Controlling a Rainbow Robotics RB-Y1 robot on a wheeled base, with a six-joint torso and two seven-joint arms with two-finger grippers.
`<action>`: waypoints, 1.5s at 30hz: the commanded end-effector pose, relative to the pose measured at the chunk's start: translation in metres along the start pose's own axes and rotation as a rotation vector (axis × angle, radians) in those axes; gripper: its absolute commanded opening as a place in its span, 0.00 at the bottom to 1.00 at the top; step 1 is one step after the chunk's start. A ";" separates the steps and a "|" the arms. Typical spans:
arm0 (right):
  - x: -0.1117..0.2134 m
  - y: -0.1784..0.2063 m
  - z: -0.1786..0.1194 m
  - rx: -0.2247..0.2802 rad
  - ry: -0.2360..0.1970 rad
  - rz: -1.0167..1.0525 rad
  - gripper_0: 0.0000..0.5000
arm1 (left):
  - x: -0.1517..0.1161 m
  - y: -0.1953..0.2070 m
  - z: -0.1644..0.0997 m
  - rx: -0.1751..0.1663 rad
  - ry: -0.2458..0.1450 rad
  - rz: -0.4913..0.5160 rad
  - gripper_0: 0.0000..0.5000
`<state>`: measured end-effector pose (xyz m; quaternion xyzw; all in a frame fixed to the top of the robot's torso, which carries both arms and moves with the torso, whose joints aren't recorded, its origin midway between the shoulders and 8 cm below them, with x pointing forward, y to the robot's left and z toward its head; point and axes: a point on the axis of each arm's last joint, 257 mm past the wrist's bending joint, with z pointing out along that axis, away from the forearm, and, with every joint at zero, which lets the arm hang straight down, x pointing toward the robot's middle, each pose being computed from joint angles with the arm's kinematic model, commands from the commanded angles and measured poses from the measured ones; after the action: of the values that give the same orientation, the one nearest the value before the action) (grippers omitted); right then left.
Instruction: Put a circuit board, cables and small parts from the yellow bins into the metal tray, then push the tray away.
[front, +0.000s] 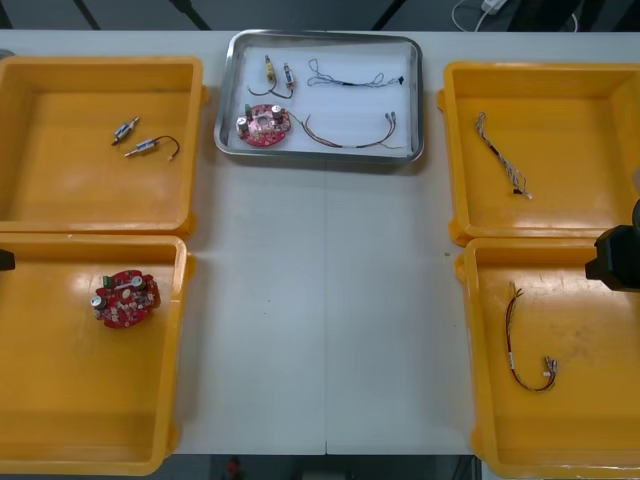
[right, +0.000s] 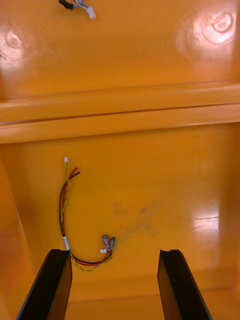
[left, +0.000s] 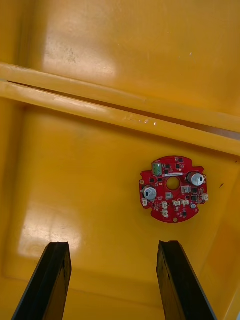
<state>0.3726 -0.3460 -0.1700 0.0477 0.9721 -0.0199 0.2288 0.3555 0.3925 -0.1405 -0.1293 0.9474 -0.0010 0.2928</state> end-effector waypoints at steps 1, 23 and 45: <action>-0.008 -0.030 0.002 0.038 -0.002 -0.078 1.00 | 0.004 0.002 -0.005 0.002 -0.006 0.065 1.00; -0.016 -0.025 0.013 -0.014 -0.018 -0.041 1.00 | 0.004 0.002 -0.005 0.002 -0.006 0.065 1.00; -0.016 -0.025 0.013 -0.014 -0.018 -0.041 1.00 | 0.004 0.002 -0.005 0.002 -0.006 0.065 1.00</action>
<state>0.3895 -0.3595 -0.1854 0.0002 0.9744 -0.0136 0.2245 0.3555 0.3925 -0.1406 -0.1293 0.9474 -0.0010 0.2928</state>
